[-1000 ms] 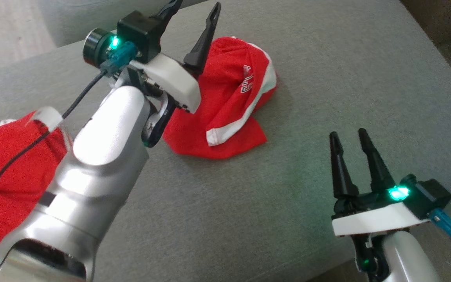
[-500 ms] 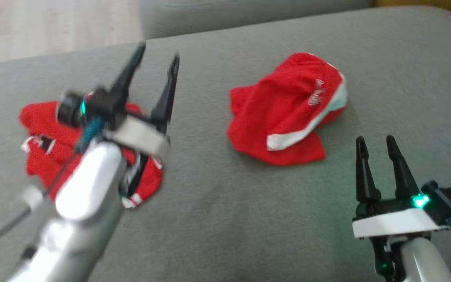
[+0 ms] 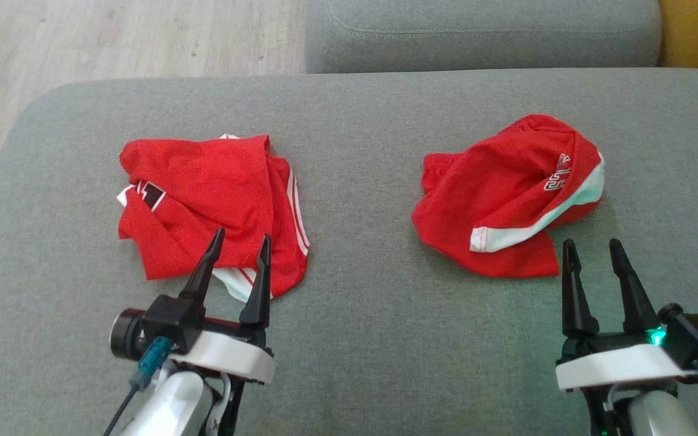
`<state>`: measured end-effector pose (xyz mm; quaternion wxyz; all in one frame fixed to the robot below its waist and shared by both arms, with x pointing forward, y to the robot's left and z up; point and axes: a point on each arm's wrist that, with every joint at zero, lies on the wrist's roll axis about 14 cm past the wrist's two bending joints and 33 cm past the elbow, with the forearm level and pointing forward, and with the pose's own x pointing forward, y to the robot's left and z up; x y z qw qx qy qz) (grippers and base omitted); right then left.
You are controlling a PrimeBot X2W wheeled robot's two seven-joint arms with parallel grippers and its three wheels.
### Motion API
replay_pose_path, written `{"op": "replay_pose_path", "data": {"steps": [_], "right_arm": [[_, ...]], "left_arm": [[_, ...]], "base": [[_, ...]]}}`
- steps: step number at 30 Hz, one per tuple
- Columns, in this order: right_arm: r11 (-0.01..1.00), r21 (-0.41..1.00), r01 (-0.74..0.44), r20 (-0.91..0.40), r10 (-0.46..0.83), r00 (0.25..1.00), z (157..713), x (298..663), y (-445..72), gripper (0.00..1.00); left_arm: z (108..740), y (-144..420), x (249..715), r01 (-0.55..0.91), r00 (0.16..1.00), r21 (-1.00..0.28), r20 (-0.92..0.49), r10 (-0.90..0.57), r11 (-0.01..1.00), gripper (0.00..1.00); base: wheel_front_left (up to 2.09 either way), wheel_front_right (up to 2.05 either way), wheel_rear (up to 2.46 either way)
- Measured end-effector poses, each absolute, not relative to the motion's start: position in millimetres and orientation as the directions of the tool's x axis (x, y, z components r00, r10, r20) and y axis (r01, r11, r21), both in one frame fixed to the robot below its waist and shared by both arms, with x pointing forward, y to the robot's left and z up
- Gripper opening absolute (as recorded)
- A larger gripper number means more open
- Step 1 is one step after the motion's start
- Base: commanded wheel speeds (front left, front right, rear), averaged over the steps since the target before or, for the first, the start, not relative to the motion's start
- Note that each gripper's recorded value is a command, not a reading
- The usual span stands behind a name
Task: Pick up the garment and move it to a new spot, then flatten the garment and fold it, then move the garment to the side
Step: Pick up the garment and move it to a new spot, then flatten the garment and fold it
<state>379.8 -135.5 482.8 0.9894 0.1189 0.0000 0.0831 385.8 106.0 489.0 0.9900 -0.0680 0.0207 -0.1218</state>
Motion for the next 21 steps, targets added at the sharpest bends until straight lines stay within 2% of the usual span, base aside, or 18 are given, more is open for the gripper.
{"op": "replay_pose_path", "data": {"steps": [10, 17, 21], "right_arm": [[0.954, 0.215, -0.207, -0.031, 0.218, 0.975, 466, 384, -119, 1.0], [0.936, 0.243, -0.255, -0.103, 0.286, 0.953, 442, 409, -92, 1.0], [0.939, 0.255, -0.232, -0.185, 0.283, 0.941, 417, 420, -91, 1.0]], "left_arm": [[499, 107, 388, 0.226, 0.974, -0.145, 0.011, -0.227, 0.963, 1.0], [489, 114, 391, 0.204, 0.978, -0.154, -0.012, -0.209, 0.967, 1.0], [486, 119, 393, 0.188, 0.981, -0.156, -0.018, -0.193, 0.97, 1.0]], "base": [[0.0, 0.0, 0.0], [0.0, 0.0, 0.0], [0.0, 0.0, 0.0]]}}
